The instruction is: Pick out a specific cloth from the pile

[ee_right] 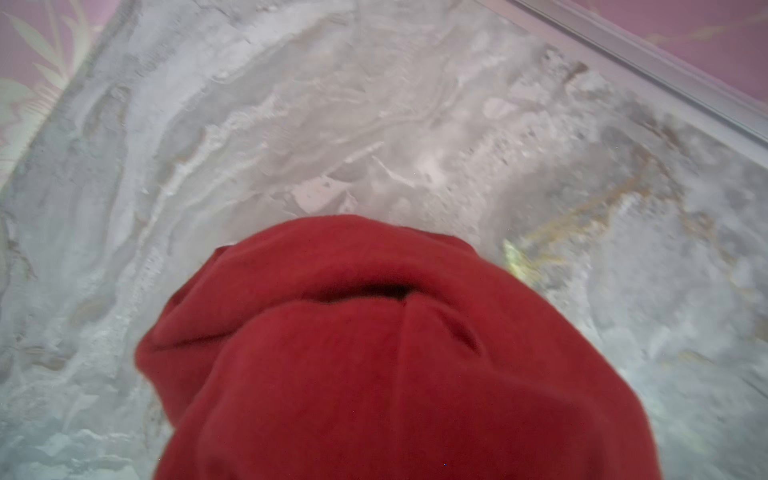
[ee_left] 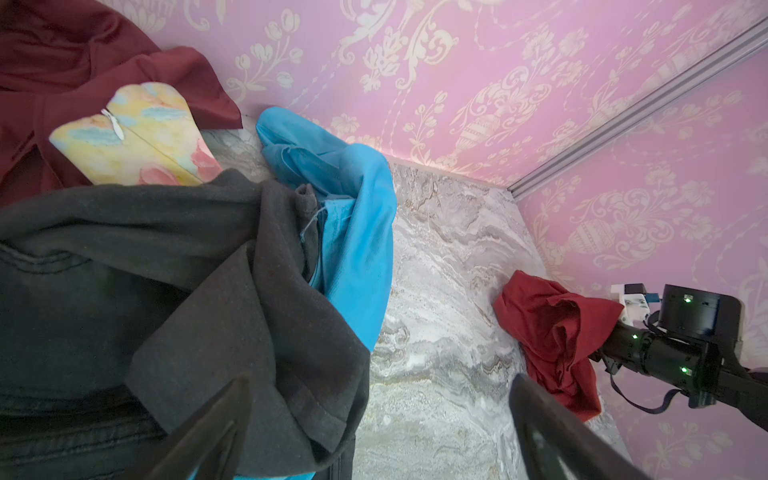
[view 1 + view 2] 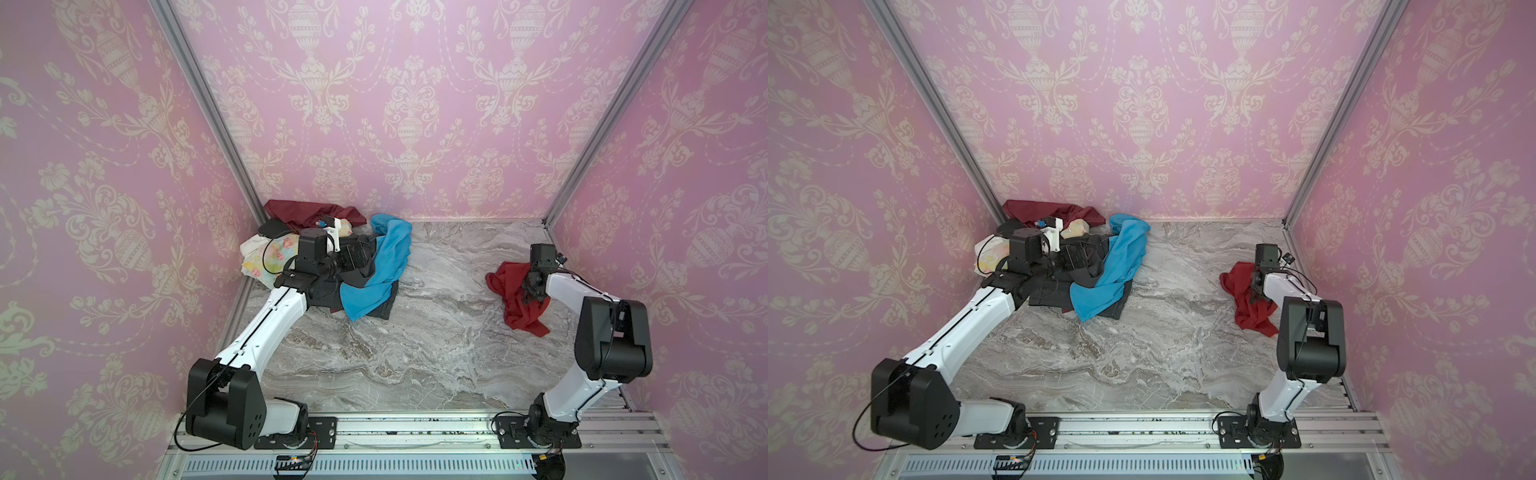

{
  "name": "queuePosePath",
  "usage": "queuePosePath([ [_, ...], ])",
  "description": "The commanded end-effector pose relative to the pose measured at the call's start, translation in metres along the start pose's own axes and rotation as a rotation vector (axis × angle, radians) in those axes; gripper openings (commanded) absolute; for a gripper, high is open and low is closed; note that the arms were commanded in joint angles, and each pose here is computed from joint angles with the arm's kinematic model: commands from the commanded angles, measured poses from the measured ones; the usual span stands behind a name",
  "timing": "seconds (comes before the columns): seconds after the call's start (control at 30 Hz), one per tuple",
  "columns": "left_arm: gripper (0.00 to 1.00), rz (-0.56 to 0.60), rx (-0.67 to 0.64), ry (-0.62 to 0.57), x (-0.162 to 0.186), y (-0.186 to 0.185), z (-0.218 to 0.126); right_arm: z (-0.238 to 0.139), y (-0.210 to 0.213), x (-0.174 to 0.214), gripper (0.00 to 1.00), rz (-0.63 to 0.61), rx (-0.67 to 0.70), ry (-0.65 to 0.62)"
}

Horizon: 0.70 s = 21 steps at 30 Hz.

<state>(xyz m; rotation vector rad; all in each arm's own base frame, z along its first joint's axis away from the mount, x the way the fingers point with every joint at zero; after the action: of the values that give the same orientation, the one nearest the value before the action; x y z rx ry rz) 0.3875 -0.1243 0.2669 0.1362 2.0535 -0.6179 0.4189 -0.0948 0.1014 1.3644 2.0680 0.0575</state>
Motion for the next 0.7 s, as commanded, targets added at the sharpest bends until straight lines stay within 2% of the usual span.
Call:
queuePosePath([
  [0.0, 0.98, -0.042, -0.032, -0.043, -0.004, 0.014, 0.011, 0.008, 0.052, -0.039, 0.25, -0.032, -0.098, -0.064],
  [0.13, 0.97, -0.068, -0.035, -0.031, -0.007, 0.02, 0.024, 0.03, 0.085, -0.058, 0.31, -0.081, -0.077, 0.007],
  [0.23, 0.97, -0.083, -0.031, -0.017, -0.006, 0.021, 0.031, 0.037, 0.087, -0.047, 0.45, -0.169, -0.022, 0.139],
  [0.3, 0.97, -0.095, -0.028, -0.015, -0.005, 0.022, 0.032, 0.036, 0.076, -0.035, 0.57, -0.201, -0.001, 0.192],
  [0.33, 0.97, -0.101, -0.023, -0.011, -0.004, 0.022, 0.033, 0.032, 0.071, -0.031, 0.69, -0.222, 0.0, 0.202],
  [0.43, 0.96, -0.102, -0.013, 0.003, -0.001, 0.02, 0.032, 0.017, 0.053, -0.032, 0.92, -0.285, 0.057, 0.191],
  [0.5, 0.96, -0.096, -0.013, 0.006, 0.0, 0.019, 0.03, 0.008, 0.049, -0.034, 0.97, -0.327, 0.074, 0.194],
  [0.67, 0.96, -0.089, -0.009, 0.001, 0.002, 0.017, 0.024, -0.006, 0.051, -0.048, 0.99, -0.378, 0.088, 0.155],
])
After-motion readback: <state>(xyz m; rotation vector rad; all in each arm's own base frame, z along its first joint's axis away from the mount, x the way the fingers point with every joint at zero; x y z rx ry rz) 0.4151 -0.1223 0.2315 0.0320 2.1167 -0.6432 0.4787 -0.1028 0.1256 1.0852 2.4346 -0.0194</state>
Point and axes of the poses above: each gripper's point midway between its finger pads, its own z axis out along the fingers, its own y axis along the line the jaws close on, x = y × z, the point moved 3 cm from there along -z, back along the fingers, and after that the axes turned 13 degrees about z, right-handed, at the moved point
